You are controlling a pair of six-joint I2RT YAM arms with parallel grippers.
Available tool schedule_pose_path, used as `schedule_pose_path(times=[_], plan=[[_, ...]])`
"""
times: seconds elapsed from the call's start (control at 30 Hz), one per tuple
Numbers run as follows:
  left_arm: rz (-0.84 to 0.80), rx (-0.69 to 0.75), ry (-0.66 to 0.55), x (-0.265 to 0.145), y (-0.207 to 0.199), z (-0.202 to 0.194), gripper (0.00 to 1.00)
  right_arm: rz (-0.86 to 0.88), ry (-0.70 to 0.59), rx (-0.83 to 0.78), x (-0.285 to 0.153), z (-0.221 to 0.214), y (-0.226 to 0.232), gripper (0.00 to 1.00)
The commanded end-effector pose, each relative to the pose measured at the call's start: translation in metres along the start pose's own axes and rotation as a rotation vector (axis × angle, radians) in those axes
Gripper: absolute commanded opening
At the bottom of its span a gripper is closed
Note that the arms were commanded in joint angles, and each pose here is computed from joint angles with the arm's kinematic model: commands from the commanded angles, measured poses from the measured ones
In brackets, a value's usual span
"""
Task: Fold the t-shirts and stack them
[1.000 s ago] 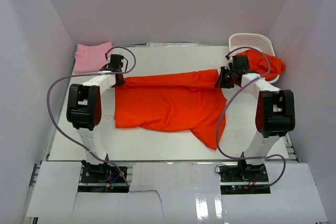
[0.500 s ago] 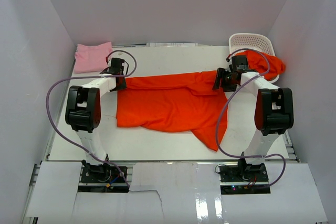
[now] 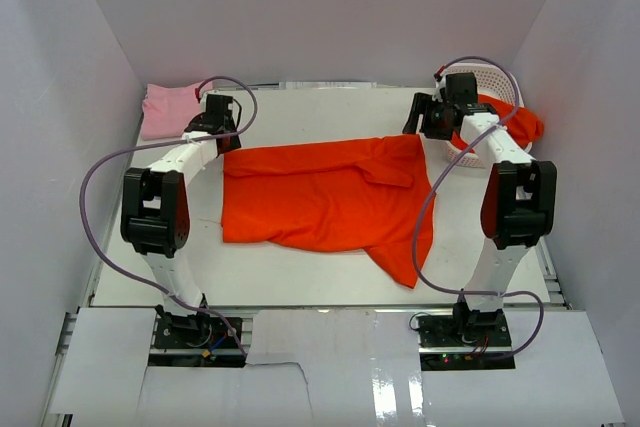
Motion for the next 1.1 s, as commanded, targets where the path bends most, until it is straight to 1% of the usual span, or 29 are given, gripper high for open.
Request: schedule_pose_path(times=[0.0,0.27,0.53,0.7,0.77,0.8,0.87,0.9,0.93,1.0,1.03,1.07], plan=[[-0.04,-0.035,-0.039,0.0,-0.004,0.019,0.64,0.027,0.014,0.015,0.012,0.009,-0.001,0.76],[-0.097,-0.081,-0.016,0.013,-0.005,0.018,0.66,0.055,0.059,0.032,0.047,0.007,-0.007,0.77],[-0.135,-0.079,0.023,0.029,-0.016,0.01,0.65,0.066,0.071,0.038,0.065,0.005,-0.011,0.76],[-0.163,-0.08,0.027,0.035,-0.022,0.012,0.64,0.061,0.083,0.041,0.072,0.002,-0.015,0.71],[-0.171,-0.078,0.031,0.038,-0.025,0.012,0.63,0.059,0.087,0.041,0.075,0.0,-0.016,0.67],[-0.173,-0.078,0.032,0.039,-0.026,0.012,0.61,0.059,0.087,0.041,0.076,0.0,-0.016,0.55],[-0.171,-0.073,0.037,0.042,-0.026,0.011,0.58,0.053,0.093,0.042,0.078,-0.002,-0.018,0.41],[-0.169,-0.073,0.04,0.044,-0.027,0.01,0.55,0.05,0.094,0.044,0.079,-0.002,-0.02,0.36],[-0.168,-0.072,0.041,0.045,-0.027,0.01,0.54,0.05,0.095,0.043,0.079,-0.003,-0.02,0.26],[-0.166,-0.065,0.051,0.048,-0.027,0.006,0.5,0.043,0.094,0.044,0.08,-0.003,-0.022,0.13],[-0.164,-0.068,0.052,0.048,-0.027,0.006,0.46,0.043,0.097,0.046,0.08,-0.004,-0.023,0.12],[-0.164,-0.067,0.056,0.05,-0.028,0.004,0.46,0.041,0.099,0.049,0.08,-0.004,-0.025,0.12]])
Point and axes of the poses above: each gripper's point midway between its finger pads, its own x axis out along the fingers, its own y axis along the line the jaws close on, z = x × y, the point moved 6 cm from there along -x, back along the fingers, and after that the axes turned 2 degrees about x, right-handed, at the moved point
